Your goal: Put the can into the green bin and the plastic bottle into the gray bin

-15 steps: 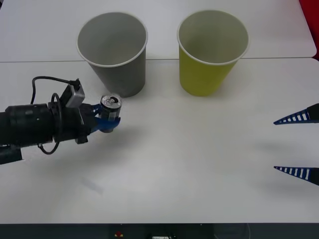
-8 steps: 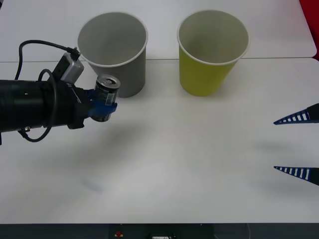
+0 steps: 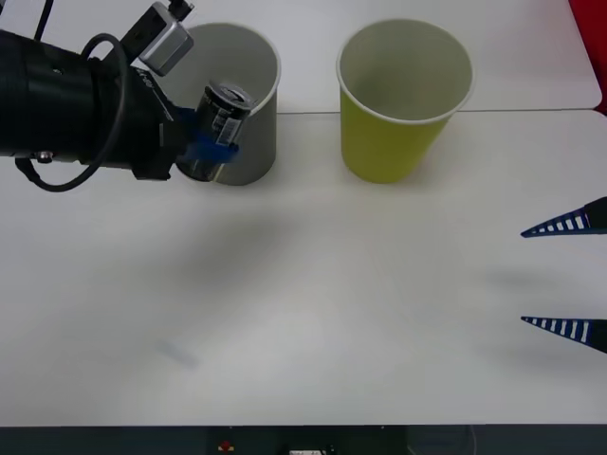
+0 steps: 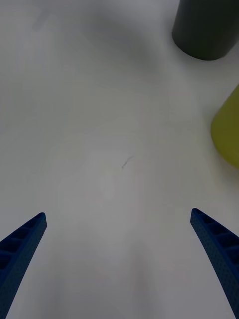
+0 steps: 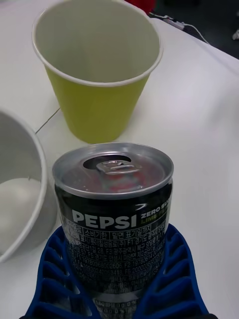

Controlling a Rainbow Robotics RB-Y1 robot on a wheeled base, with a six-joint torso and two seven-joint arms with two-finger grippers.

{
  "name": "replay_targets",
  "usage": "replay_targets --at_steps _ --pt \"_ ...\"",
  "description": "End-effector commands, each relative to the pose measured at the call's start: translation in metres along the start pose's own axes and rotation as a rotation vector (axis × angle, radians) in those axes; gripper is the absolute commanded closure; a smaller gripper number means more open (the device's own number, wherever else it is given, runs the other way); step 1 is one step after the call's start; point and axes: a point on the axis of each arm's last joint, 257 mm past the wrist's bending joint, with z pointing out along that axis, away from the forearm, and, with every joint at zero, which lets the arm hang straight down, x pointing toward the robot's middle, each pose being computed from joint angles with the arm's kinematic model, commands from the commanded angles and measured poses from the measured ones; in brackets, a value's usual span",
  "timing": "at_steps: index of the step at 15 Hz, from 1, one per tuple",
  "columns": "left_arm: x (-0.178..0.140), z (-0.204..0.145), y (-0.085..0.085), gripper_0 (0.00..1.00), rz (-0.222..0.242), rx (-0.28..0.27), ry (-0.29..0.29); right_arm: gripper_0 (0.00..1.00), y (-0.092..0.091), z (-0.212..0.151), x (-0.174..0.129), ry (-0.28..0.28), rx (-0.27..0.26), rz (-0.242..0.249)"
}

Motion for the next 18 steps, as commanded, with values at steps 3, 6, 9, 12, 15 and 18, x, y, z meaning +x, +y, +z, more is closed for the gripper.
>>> replay_targets --at_steps 3,6,9,12,15,18 --pt "-0.077 0.049 0.008 1.00 0.026 0.056 -0.001 0.00 0.000 0.000 0.000 0.000 0.000 0.000" --pt "-0.120 0.088 0.014 1.00 0.031 0.046 -0.011 0.00 0.000 0.000 0.000 0.000 0.000 0.000" --pt "-0.153 0.123 0.022 1.00 0.053 -0.009 -0.001 0.00 0.000 0.000 0.000 0.000 0.000 0.000" --pt "-0.174 0.155 0.025 1.00 0.065 -0.053 0.008 0.00 0.000 0.000 0.000 0.000 0.000 0.000" --pt "-0.182 0.186 0.022 1.00 0.073 -0.077 -0.005 0.00 0.000 0.000 0.000 0.000 0.000 0.000" --pt "-0.181 0.195 0.022 1.00 0.091 -0.096 0.001 0.00 0.000 0.000 0.000 0.000 0.000 0.000"
